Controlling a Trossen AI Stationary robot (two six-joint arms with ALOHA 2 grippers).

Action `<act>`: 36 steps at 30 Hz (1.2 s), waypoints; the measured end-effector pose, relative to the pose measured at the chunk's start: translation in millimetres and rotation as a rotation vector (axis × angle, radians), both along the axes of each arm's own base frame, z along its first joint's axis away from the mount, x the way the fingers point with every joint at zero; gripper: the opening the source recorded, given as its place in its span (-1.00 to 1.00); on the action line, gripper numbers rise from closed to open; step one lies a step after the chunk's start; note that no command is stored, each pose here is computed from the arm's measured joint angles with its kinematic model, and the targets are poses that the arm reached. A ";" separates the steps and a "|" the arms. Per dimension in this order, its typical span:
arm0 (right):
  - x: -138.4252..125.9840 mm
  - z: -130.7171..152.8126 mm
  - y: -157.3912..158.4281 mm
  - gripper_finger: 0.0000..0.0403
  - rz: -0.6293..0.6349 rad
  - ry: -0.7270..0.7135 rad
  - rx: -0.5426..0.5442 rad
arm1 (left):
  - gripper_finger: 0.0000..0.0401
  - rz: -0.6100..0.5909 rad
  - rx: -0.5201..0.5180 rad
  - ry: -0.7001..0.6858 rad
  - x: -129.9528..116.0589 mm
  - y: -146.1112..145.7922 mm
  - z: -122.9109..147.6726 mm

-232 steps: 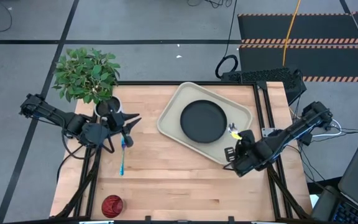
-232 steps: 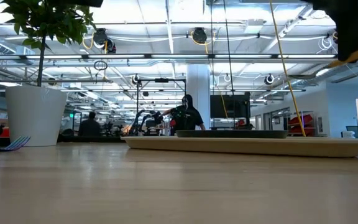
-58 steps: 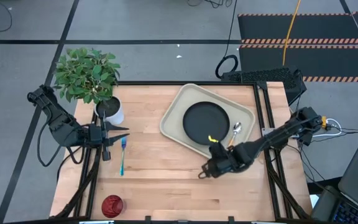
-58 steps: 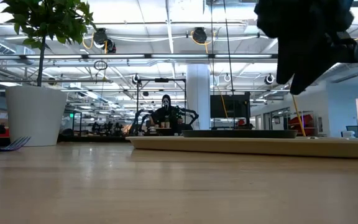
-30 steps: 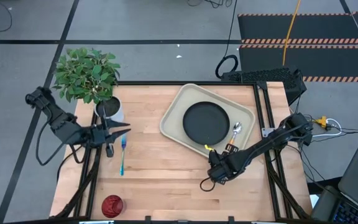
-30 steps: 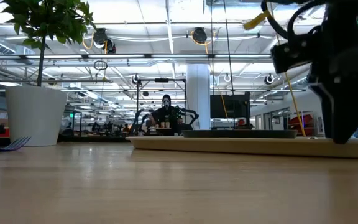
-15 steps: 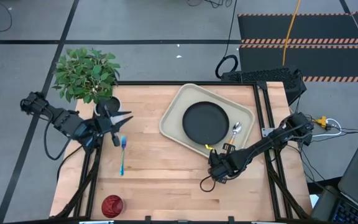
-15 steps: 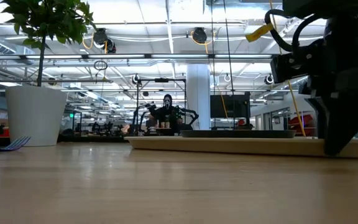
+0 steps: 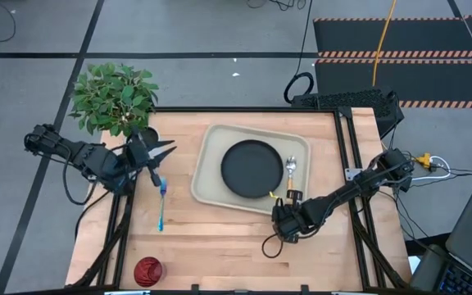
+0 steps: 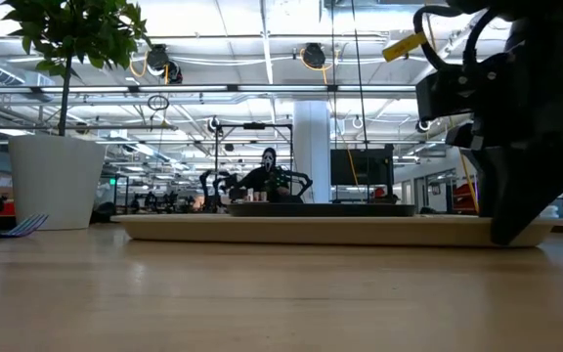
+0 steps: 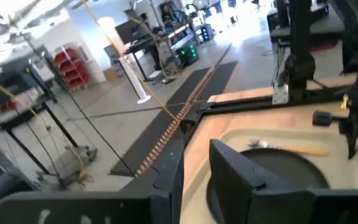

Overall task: Pick and place plate/cup/fork/spoon on tray
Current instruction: Move the tray to the center

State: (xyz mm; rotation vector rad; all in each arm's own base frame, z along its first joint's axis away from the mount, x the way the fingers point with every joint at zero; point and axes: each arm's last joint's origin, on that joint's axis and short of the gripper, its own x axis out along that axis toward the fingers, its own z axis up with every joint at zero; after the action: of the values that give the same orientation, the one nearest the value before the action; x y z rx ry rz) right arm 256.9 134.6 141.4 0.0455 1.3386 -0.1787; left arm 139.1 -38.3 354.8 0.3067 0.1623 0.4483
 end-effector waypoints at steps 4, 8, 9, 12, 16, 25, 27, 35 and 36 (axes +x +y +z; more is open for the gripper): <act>-4.5 0.0 9.3 -0.83 0.051 -0.003 -0.001 | -0.60 0.008 -0.060 -0.011 5.6 -2.5 -6.7; -10.4 0.2 21.0 -0.83 0.097 -0.007 0.011 | -0.60 0.012 -0.089 -0.013 14.3 -6.5 -20.8; -12.0 0.2 24.0 -0.83 0.107 -0.010 0.011 | -0.60 0.013 -0.103 -0.022 16.0 -7.3 -23.1; -17.0 0.4 32.9 -0.83 0.125 -0.019 0.019 | -0.60 0.018 -0.158 -0.056 19.6 -8.9 -26.8; -23.2 0.3 41.7 -0.83 0.139 -0.030 0.012 | -0.60 0.027 -0.239 -0.093 24.0 -11.1 -31.9; -27.9 0.4 52.1 -0.83 0.144 -0.069 0.018 | -0.60 0.042 -0.309 -0.088 37.0 -17.7 -44.7; -28.9 0.6 54.7 -0.83 0.154 -0.076 0.025 | -0.60 0.045 -0.312 -0.086 39.9 -19.0 -46.4; -32.7 0.6 58.6 -0.83 0.175 -0.073 0.021 | -0.60 0.043 -0.320 -0.107 45.1 -21.4 -46.5; -32.7 0.6 58.6 -0.83 0.173 -0.073 0.022 | -0.60 0.043 -0.320 -0.107 45.1 -21.4 -46.5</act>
State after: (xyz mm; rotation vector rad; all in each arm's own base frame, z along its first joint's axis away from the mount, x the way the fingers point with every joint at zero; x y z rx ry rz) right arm 224.3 193.2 142.0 -0.0450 1.2646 -0.0161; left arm 184.2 -59.7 308.3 -0.0352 0.1336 0.4724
